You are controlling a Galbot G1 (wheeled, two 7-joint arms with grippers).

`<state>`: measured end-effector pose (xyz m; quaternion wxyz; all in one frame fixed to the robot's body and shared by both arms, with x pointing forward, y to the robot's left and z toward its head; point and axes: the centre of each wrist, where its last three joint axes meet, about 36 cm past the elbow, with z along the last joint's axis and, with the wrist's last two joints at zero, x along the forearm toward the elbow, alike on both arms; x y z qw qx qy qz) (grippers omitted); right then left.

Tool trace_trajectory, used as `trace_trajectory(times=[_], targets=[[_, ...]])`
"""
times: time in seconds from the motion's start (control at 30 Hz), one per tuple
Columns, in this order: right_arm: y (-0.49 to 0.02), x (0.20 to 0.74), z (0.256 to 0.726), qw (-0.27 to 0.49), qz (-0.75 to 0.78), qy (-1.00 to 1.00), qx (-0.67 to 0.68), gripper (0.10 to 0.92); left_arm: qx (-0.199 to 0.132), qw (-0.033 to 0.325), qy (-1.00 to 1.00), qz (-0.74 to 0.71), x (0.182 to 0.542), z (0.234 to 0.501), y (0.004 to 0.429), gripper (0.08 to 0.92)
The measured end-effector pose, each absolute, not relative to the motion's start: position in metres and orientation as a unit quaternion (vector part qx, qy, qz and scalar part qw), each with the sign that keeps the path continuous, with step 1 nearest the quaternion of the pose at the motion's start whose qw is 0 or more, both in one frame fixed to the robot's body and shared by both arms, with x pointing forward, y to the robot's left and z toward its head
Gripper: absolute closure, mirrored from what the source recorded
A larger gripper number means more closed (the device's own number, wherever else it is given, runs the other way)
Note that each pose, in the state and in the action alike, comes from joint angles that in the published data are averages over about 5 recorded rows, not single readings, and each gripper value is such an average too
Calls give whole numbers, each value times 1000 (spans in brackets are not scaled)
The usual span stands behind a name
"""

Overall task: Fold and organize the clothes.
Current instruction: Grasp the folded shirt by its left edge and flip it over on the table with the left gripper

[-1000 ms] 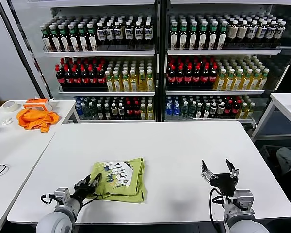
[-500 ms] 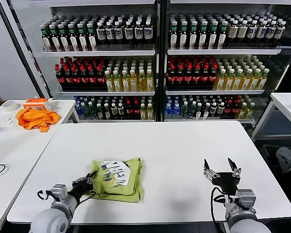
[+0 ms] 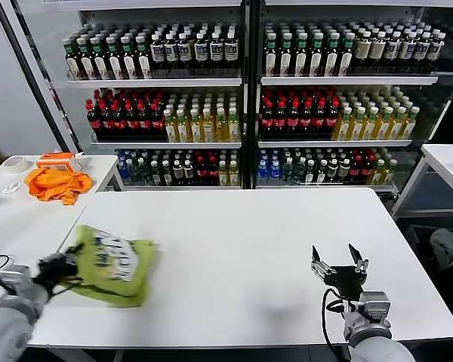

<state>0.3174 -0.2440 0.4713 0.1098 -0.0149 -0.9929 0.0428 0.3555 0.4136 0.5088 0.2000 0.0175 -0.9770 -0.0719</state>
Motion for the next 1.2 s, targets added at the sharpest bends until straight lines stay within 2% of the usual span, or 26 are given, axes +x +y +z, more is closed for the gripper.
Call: trace_trajectory(times=[0.1,0.2,0.47,0.63,0.73,0.87,1.2], targets=[[-246,318,470,110,46,-993,-18,200,14,189,-979,-74,355,527,410,894],[-249,317,470,110,49,-992,-24,200,-6,180,-982,-63,353,532,393,894],[-256,313,469,113,59,-991,-34,200,-84,196,-977,-17,346,490,311,894],[-257,313,468,113,62,-991,-35,200,-106,184,-977,-23,346,485,280,894],[-255,313,467,112,61,-991,-34,200,-101,177,-978,-47,348,487,278,894],[-253,314,464,113,60,-991,-31,200,-78,168,-978,-94,349,494,292,894],[-247,321,458,111,55,-992,-24,200,20,164,-957,-239,350,527,376,894]])
